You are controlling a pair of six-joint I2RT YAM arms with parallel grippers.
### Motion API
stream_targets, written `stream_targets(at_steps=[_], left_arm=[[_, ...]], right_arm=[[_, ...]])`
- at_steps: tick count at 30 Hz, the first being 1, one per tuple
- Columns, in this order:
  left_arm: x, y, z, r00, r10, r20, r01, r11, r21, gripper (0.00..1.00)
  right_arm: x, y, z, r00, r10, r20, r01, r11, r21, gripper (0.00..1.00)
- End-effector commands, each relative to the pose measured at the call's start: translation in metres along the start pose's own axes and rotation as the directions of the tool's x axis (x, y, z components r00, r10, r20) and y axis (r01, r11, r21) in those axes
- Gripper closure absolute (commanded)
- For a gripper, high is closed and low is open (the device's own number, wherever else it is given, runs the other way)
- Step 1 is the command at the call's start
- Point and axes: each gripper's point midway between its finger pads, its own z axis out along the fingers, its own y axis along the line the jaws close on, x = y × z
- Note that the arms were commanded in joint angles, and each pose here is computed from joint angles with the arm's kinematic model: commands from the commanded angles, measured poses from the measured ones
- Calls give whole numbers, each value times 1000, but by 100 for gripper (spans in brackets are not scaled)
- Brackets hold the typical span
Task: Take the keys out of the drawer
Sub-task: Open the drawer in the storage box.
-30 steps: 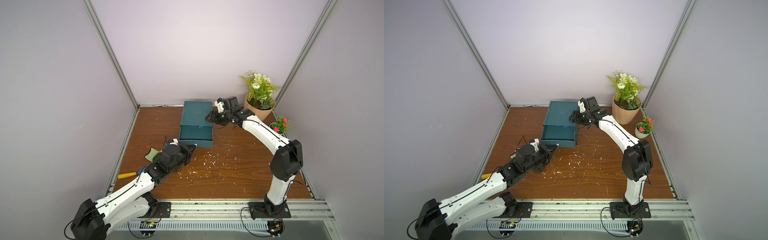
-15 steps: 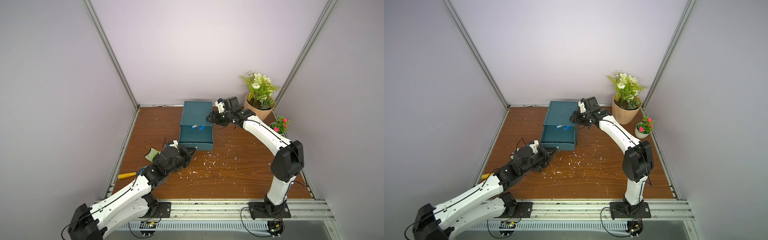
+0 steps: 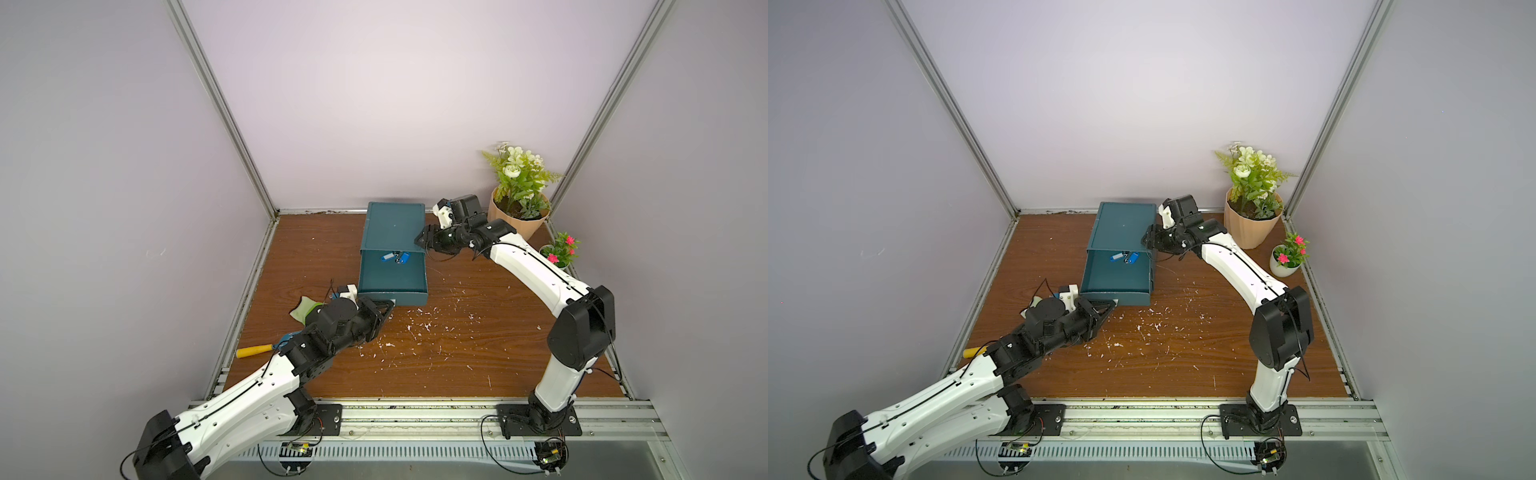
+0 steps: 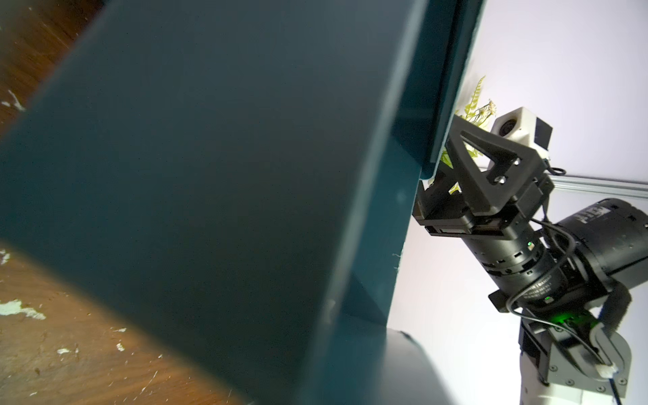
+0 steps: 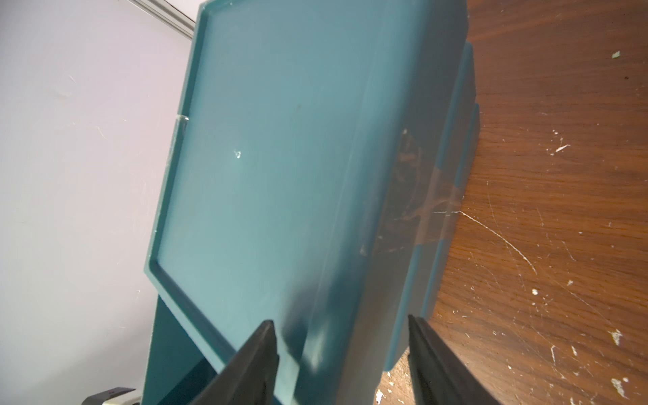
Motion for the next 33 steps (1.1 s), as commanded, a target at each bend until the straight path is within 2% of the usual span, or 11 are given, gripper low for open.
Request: stream_targets(at_steps=[1,15,30,31,33], left_arm=[[9,-4,-1,999,22,-28,-22,1000,13,100],[-1,14,-18,999,-26,34,25,1000,19,100],[6,3,-11,1000,22,-8,-21,999,41,100],[6,4,-12,1000,23,-7,-22,999,40,99],[6,4,-13,1000,22,-4,-22,999,40,90]], right_arm=[[-5,12,-24,999,-24,44,24,1000,-14,37],[-3,15,-30,998,-18,55,19,1000,-15,37],[-5,20,-36,997,-16,70,16,1000,-12,37],[-5,21,-37,997,-18,73,19,1000,-11,37],[-8,22,-41,996,-24,81,24,1000,0,37]])
